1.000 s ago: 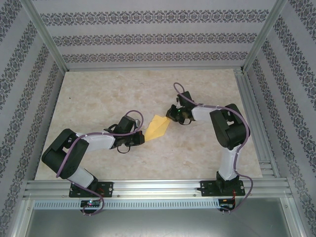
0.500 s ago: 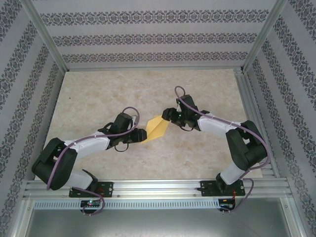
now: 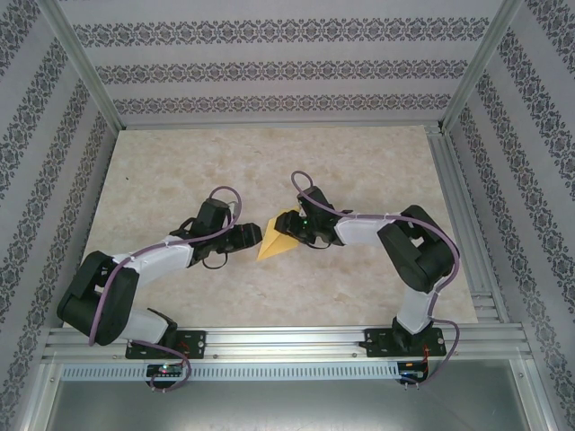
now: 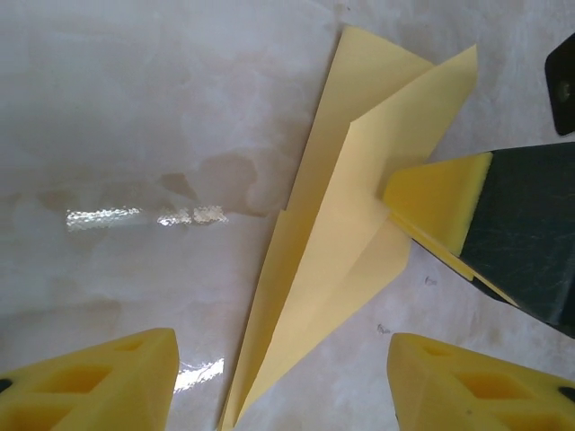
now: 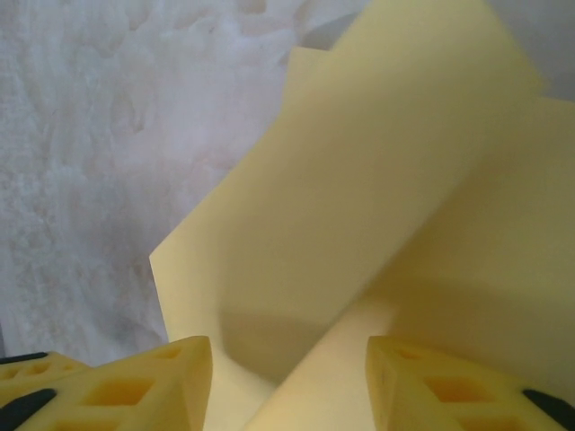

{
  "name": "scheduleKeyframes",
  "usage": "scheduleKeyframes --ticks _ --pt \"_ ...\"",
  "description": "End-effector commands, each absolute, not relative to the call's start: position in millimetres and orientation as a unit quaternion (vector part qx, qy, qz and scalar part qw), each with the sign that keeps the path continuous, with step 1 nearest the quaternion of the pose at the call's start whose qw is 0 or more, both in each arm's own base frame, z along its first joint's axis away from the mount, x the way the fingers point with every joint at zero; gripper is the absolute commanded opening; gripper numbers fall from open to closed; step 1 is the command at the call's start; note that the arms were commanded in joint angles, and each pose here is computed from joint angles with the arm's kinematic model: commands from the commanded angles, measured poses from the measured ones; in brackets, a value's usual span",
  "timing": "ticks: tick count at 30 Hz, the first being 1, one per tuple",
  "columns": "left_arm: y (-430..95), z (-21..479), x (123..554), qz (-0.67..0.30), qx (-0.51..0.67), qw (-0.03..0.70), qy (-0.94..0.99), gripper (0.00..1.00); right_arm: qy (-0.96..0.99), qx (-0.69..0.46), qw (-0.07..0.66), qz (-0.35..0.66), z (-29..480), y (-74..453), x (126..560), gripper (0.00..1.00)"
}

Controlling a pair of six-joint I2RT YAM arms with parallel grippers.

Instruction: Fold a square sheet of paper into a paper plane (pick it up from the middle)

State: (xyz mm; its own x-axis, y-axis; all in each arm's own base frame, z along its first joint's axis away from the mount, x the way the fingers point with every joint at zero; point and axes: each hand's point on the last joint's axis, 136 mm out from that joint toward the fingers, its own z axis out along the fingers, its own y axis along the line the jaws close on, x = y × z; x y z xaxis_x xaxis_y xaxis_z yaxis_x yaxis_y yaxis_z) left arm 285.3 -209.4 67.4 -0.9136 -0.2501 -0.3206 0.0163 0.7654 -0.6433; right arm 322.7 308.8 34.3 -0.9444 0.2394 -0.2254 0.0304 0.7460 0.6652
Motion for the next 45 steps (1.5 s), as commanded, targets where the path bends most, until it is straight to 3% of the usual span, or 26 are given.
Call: scheduleKeyframes --ticks 1,8,11,17,27,31,38,45 --pt "-207.2 69.6 288.0 -0.357 -0.072 0.196 0.911 0.67 0.901 0.059 0.17 0.394 53.5 332.6 333.9 0.42" --pt "-198.6 72.4 287.5 -0.385 -0.088 0.186 0.9 0.78 0.89 0.049 0.175 0.417 54.3 341.0 337.8 0.12" --pt "-197.6 79.6 287.2 -0.409 -0.092 0.186 0.888 0.84 0.88 0.038 0.193 0.432 71.8 342.4 342.2 0.06" --pt "-204.2 109.0 282.2 -0.464 -0.074 0.193 0.861 1.0 0.845 -0.01 0.223 0.486 128.8 343.8 337.1 0.05" --pt "-220.1 172.2 281.6 -0.552 -0.047 0.219 0.803 1.0 0.779 -0.063 0.224 0.582 203.3 352.0 315.6 0.07" --pt "-224.2 185.7 281.7 -0.574 -0.04 0.222 0.787 0.95 0.757 -0.064 0.22 0.612 219.1 355.4 313.5 0.08" --pt "-225.5 204.5 278.8 -0.596 -0.021 0.244 0.765 0.61 0.746 -0.059 0.209 0.629 220.4 358.8 313.5 0.08" --pt "-220.5 209.4 276.5 -0.574 -0.003 0.273 0.772 0.43 0.753 -0.05 0.202 0.624 209.4 356.1 315.8 0.09"
